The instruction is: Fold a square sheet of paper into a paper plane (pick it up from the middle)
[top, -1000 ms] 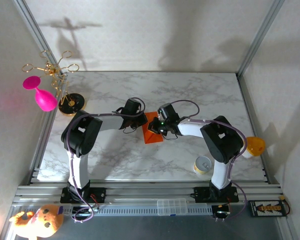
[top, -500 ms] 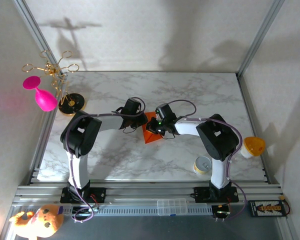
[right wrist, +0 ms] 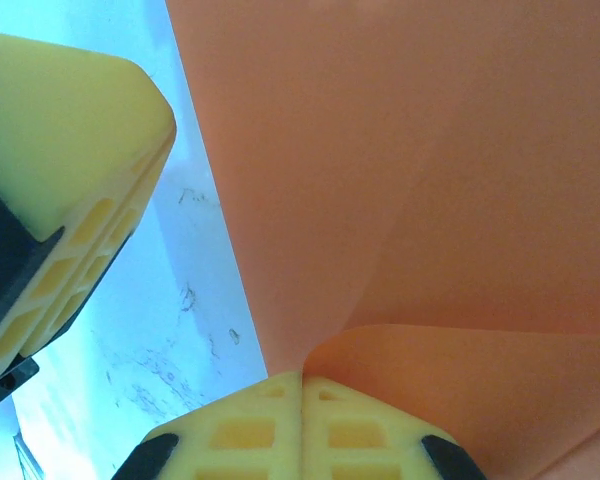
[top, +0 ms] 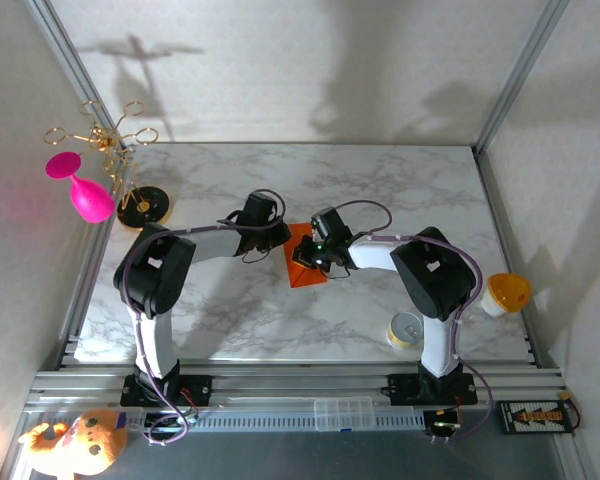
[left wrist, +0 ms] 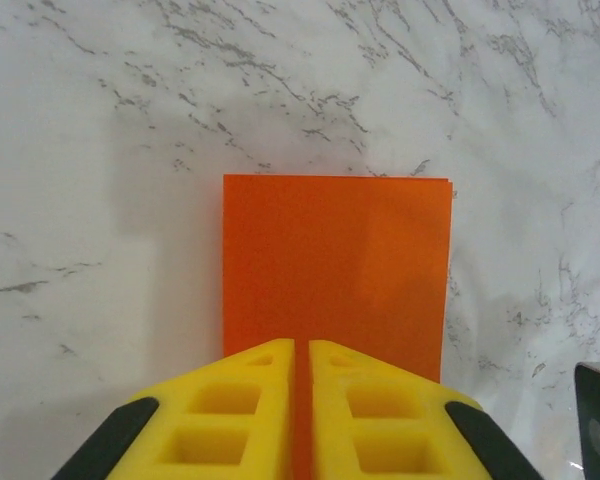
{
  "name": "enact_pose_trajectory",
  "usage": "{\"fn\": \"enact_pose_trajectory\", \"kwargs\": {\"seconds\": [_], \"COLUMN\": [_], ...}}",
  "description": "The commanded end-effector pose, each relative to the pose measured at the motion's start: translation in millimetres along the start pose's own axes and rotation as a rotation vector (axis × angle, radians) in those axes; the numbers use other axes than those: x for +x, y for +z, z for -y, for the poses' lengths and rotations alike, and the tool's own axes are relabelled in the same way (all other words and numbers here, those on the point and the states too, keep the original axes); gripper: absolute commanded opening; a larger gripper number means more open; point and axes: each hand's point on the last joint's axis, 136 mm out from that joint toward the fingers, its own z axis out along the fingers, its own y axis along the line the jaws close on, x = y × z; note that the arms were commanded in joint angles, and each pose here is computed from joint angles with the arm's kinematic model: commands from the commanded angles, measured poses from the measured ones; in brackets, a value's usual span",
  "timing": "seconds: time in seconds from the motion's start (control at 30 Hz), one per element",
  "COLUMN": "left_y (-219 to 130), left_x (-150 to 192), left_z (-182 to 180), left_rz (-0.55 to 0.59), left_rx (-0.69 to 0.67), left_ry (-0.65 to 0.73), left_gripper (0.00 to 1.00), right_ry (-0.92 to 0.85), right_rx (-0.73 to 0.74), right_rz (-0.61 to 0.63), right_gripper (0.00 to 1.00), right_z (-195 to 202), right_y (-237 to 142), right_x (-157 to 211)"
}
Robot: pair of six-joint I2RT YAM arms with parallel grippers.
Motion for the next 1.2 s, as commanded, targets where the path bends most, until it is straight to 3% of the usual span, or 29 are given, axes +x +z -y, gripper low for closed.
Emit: {"fn": "enact_pose_trajectory", "kwargs": {"seconds": [0.0, 1.17], "left_y": [8.0, 9.6], "left_x": [6.8, 9.0], "left_z": [-16.0, -18.2], "left_rz": [-0.026, -0.040], "left_rx": [-0.041, -0.054], "left_ry": [-0.019, -0.022], "left_gripper": [0.12, 0.11], "right_ry": [-0.001, 0.050], "right_rx": [0.036, 0.076], "right_rz": [0.024, -0.012], "right_gripper": [0.00, 0.00], "right_z": [3.8, 20.2], "right_y": [-4.0, 5.9], "right_x": [0.1, 8.8]}}
